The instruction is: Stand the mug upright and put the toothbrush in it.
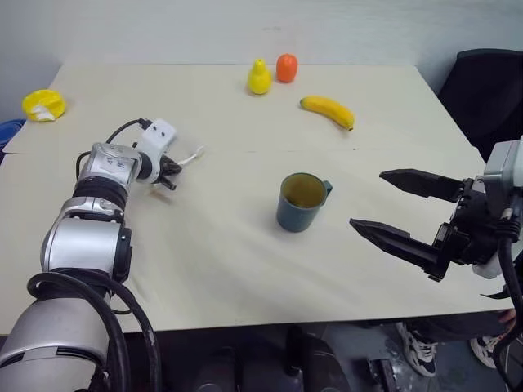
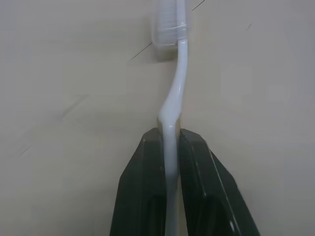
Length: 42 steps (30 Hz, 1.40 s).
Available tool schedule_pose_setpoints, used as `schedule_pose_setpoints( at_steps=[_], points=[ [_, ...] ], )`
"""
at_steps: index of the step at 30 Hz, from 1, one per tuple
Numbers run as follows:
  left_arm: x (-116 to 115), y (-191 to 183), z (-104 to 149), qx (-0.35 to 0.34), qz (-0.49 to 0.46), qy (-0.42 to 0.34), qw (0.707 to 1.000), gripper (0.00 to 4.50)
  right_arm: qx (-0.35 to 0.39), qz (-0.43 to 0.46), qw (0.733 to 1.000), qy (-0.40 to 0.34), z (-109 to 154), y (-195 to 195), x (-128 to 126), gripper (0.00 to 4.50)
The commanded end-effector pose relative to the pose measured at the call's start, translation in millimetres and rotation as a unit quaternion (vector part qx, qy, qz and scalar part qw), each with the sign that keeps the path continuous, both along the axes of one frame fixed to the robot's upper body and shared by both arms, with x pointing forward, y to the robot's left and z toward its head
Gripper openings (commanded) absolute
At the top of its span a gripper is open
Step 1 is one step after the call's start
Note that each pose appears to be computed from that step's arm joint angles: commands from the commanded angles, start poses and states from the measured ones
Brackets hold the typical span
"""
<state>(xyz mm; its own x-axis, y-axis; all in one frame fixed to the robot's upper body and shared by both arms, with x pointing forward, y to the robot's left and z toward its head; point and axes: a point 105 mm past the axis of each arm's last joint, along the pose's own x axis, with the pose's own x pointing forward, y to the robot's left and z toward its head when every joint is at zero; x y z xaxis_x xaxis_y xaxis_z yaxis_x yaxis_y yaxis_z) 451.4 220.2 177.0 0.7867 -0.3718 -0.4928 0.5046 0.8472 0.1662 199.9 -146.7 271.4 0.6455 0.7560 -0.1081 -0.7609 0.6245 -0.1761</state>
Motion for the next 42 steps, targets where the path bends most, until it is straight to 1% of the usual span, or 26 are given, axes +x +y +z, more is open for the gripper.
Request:
schedule_pose_setpoints(
  at_steps=[1,2,4,5,6,8,10,11,13,15,18,20,23,26,31,34,36,38,40,42],
  points=[
    [6,-34,59,-0.127,-0.049,-0.061,0.989,0.12,0.029,-0.005,1.000,0.006,3,-5,-7,4.50],
    [5,-43,71,-0.159,-0.065,-0.073,0.982,0.12,0.027,-0.011,1.000,0.007,2,-6,-8,4.50],
    [0,-64,100,-0.233,-0.117,-0.099,0.960,0.12,0.024,-0.029,0.999,0.007,-1,-10,-10,4.50],
    [-5,-76,116,-0.271,-0.156,-0.110,0.943,0.12,0.022,-0.039,0.999,0.005,-2,-13,-10,4.50],
    [-10,-83,126,-0.295,-0.184,-0.118,0.930,0.12,0.022,-0.046,0.999,0.003,-3,-15,-10,4.50],
    [-28,-108,148,-0.340,-0.268,-0.131,0.892,0.12,0.028,-0.070,0.997,0.005,-7,-21,-11,4.50],
    [-44,-128,157,-0.352,-0.331,-0.145,0.864,0.12,0.035,-0.089,0.995,0.008,-11,-26,-13,4.50],
    [-54,-142,160,-0.366,-0.363,-0.150,0.843,0.12,0.043,-0.097,0.994,0.009,-13,-27,-14,4.50],
    [-72,-165,166,-0.419,-0.400,-0.150,0.801,0.12,0.052,-0.109,0.993,0.009,-15,-28,-18,4.50],
    [-82,-178,165,-0.444,-0.413,-0.148,0.782,0.12,0.052,-0.118,0.992,0.008,-17,-29,-20,4.50],
    [-94,-199,156,-0.453,-0.429,-0.154,0.766,0.12,0.054,-0.135,0.989,0.005,-20,-32,-23,4.50],
    [-99,-212,142,-0.442,-0.437,-0.157,0.768,0.12,0.058,-0.142,0.988,0.004,-20,-33,-24,4.50],
    [-103,-227,115,-0.411,-0.448,-0.159,0.778,0.12,0.061,-0.150,0.987,0.000,-21,-34,-27,4.50],
    [-95,-234,93,-0.395,-0.423,-0.177,0.796,0.12,0.068,-0.160,0.985,-0.004,-20,-37,-28,4.50],
    [-89,-245,67,-0.384,-0.399,-0.205,0.807,0.12,0.074,-0.165,0.983,-0.007,-17,-38,-29,4.50],
    [-88,-248,54,-0.383,-0.391,-0.199,0.813,0.12,0.076,-0.164,0.983,-0.008,-16,-38,-29,4.50],
    [-88,-246,48,-0.385,-0.388,-0.192,0.815,0.84,0.074,-0.163,0.984,-0.007,-16,-39,-28,4.50],
    [-88,-239,44,-0.391,-0.387,-0.178,0.816,1.36,0.072,-0.163,0.984,-0.005,-17,-41,-27,4.50],
    [-89,-231,46,-0.393,-0.388,-0.175,0.815,1.99,0.074,-0.162,0.984,-0.003,-17,-43,-26,4.50],
    [-92,-220,55,-0.393,-0.397,-0.176,0.810,2.59,0.070,-0.160,0.985,0.003,-20,-46,-25,4.50]
  ],
)
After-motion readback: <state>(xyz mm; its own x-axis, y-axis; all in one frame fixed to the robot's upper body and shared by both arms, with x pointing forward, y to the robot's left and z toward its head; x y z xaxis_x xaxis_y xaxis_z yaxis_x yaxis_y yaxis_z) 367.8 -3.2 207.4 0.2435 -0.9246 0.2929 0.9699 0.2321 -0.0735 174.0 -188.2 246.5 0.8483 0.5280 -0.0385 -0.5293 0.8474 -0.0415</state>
